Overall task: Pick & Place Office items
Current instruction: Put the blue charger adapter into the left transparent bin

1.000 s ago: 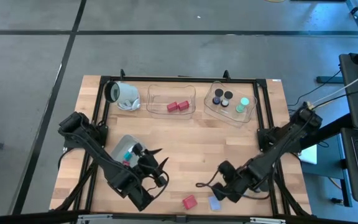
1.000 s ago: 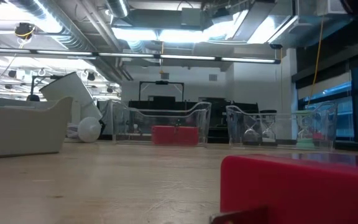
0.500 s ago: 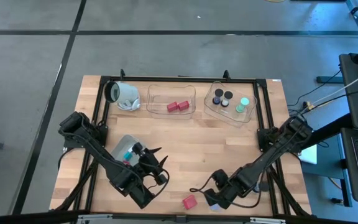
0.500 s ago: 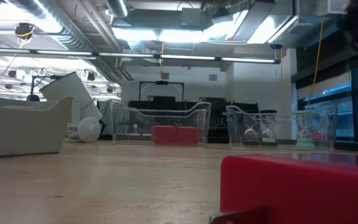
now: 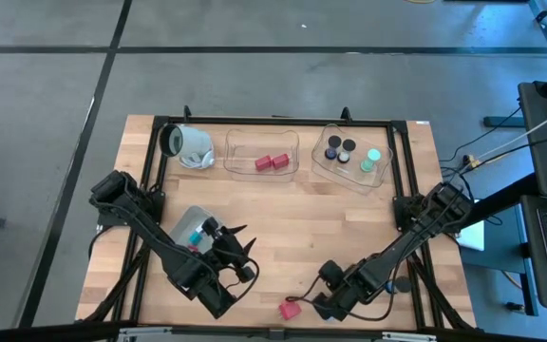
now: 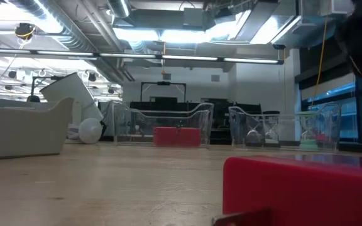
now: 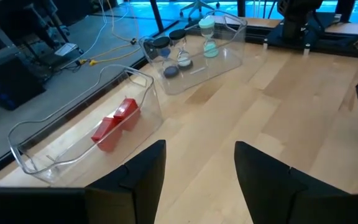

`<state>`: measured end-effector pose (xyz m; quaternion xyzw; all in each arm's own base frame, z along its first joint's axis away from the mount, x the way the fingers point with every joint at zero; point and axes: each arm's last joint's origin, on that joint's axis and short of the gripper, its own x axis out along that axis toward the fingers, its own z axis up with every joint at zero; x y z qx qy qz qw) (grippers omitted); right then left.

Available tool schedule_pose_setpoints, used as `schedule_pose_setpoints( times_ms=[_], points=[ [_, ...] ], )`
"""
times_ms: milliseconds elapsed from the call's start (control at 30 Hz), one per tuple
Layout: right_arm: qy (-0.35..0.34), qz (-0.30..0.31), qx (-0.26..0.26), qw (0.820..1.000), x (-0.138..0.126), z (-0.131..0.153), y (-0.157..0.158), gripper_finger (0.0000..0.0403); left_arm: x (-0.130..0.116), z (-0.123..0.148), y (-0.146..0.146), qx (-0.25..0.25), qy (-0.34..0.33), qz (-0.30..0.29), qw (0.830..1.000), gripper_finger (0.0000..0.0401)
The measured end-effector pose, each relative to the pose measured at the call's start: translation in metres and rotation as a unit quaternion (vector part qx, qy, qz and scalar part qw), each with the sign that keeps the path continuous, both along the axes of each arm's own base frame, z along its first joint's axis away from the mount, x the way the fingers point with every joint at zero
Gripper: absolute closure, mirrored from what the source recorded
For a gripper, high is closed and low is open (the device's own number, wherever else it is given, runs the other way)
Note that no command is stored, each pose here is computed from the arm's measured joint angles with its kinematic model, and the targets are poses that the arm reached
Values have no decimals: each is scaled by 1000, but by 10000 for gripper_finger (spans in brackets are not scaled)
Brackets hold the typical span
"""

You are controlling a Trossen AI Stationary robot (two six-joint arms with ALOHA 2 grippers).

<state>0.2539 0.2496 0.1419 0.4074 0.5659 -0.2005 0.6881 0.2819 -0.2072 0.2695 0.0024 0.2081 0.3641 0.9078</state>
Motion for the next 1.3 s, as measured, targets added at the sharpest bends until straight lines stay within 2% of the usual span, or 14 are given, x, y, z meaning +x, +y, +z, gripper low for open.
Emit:
schedule_pose_setpoints(
  times_ms=[167,267,400,500,600,667,900,1000,1167,1300],
  points=[
    [-30,106,-12,994,0,16,1,60,0,0,0,2,2,-1,1000,214],
    [-75,188,-19,979,3,35,7,60,0,0,0,2,2,-1,1000,214],
    [-152,329,-74,929,-5,46,33,60,1,0,1,-1,5,0,1000,214],
    [-185,414,-154,878,-21,40,49,60,2,0,2,-2,6,2,1000,214],
    [-209,465,-217,832,-31,38,57,60,3,-1,4,-5,9,4,1000,214],
    [-215,478,-240,817,-34,36,60,60,3,-1,5,-8,11,6,1000,214],
    [-194,499,-263,803,-33,19,62,60,8,-1,11,-14,10,18,1000,214],
    [-178,504,-261,804,-33,8,63,60,9,-2,13,-23,17,20,999,214],
    [-159,491,-268,814,-32,1,60,60,11,-4,14,-25,28,20,999,214],
    [-135,457,-272,836,-29,0,53,60,12,-4,16,-24,30,21,999,214]
  ],
)
